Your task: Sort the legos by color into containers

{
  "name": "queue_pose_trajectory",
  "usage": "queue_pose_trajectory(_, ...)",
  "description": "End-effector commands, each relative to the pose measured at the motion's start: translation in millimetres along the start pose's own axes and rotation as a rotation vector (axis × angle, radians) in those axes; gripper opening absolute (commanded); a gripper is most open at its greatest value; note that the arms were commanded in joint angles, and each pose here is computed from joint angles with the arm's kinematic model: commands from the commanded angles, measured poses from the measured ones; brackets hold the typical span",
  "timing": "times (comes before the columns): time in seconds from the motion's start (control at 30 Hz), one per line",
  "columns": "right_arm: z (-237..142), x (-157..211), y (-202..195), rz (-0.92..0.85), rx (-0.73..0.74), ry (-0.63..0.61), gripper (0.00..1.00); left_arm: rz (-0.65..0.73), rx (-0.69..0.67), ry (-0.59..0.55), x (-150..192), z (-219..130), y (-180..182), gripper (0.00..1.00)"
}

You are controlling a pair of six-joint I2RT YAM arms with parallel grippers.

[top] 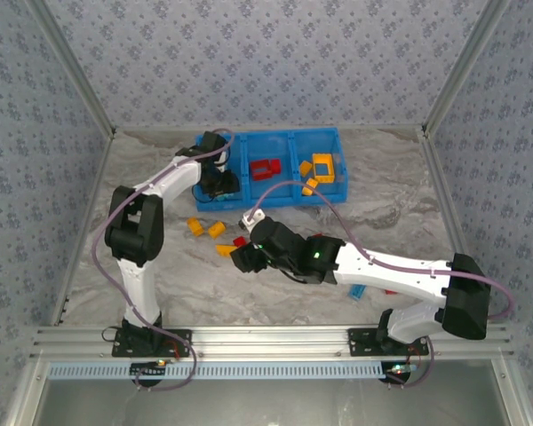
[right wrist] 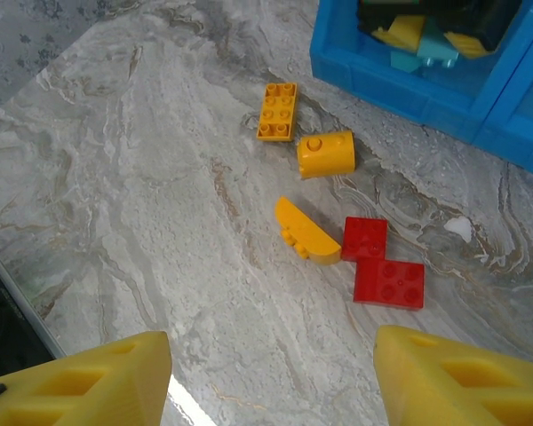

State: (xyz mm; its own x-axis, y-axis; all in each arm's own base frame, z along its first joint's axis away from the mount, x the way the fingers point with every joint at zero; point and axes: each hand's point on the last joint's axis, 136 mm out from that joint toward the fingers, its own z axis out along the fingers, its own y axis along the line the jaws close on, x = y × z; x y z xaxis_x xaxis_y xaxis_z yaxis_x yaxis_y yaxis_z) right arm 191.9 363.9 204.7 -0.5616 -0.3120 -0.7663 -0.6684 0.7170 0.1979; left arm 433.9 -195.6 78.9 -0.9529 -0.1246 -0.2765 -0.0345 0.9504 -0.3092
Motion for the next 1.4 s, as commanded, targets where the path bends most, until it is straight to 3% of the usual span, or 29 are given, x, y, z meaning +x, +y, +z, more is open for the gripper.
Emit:
queue_pose_trajectory(0.0,-3.3,-14.0,0.5,-0.01,0.024,-0.039,0.65,-0.024,0.053,-0.004,-5.0,-5.2,-9.0,0.53)
queue_pose_trajectory(0.2,-6.5,-15.1,-12.3,-0.018,0.077,-0.036,0.66,-0.021,0.076,-0.065,-10.4,-37.6,-15.9,0.64)
queue_pose_trajectory(0.4,-18.5,-28.6,-32.3,-0.036,0.127,-0.057,0.67,-0.015,0.113,-0.204,-21.5,-108.9,-28.2,0.64)
queue_pose_trajectory(0.57,-22.1,-23.2,-55.4,-0.086,0.161,0.0,0.72,0.012,0.132,-0.322,-4.5,-178.5,-26.0,0.64)
queue_pose_trajectory(0.83,-20.1,11.8,-88.3,-0.196,0.156,0.223,0.8,0.196,0.296,-0.443,65.8,-266.5,-31.5,0.65)
queue_pose_trajectory(1.0,6.3,36.4,-53.9,-0.33,0.012,0.32,0.81,0.261,0.406,-0.452,128.5,-292.3,-23.5,0.66)
queue_pose_trajectory(1.1,34.0,33.0,-32.5,-0.407,-0.042,0.357,0.8,0.221,0.405,-0.465,158.0,-294.5,-4.6,0.66)
queue_pose_trajectory(1.37,112.9,46.6,-19.8,-0.523,-0.057,0.527,0.76,0.023,0.273,-0.545,210.8,-289.2,63.9,0.68)
